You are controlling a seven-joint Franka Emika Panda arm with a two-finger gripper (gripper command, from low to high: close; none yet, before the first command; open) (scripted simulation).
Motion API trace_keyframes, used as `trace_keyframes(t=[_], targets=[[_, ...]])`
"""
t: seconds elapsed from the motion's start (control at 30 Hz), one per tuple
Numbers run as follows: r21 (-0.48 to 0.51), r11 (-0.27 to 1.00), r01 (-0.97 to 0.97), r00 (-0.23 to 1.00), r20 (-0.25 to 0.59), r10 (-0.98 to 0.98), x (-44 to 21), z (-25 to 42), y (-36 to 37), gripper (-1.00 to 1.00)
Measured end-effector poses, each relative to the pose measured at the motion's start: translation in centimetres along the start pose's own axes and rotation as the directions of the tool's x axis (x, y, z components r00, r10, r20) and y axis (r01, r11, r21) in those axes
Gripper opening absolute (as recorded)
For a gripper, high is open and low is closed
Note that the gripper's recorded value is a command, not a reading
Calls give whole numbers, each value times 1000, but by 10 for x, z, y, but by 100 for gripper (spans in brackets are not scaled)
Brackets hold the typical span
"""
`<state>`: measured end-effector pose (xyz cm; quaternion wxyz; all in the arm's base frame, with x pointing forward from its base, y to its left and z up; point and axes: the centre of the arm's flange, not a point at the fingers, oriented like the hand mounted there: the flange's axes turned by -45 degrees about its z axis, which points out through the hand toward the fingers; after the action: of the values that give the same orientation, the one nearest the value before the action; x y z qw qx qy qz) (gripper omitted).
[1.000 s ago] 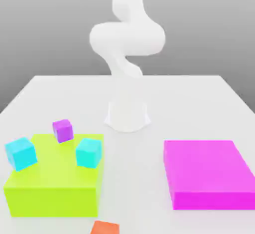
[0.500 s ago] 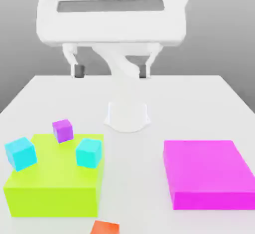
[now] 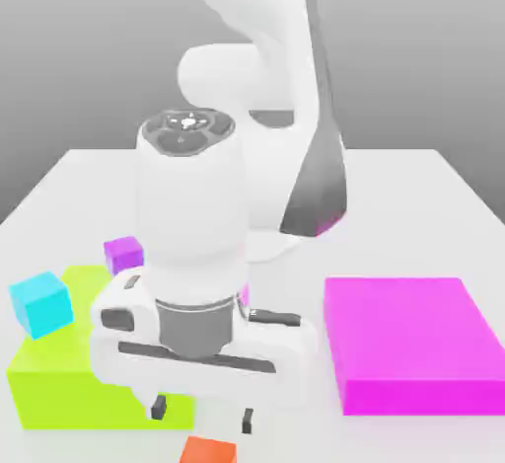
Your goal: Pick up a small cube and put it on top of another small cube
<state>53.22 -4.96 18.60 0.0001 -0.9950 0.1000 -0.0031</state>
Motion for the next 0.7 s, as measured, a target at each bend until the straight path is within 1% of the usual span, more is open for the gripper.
trace_keyframes(t=[0.07,0.1,0.33,0.5,0.7], targets=[[-1,1000,-1,1000,5,1,-1,30,0,0],[-1,1000,-1,1000,5,1,-1,43,1,-100],[-1,1000,-1,1000,5,1,-1,45,0,-100],[-1,1000,-8,1000,6,8,-4,-15,3,-100],[-3,997,-78,997,5,78,-36,-74,29,-100]])
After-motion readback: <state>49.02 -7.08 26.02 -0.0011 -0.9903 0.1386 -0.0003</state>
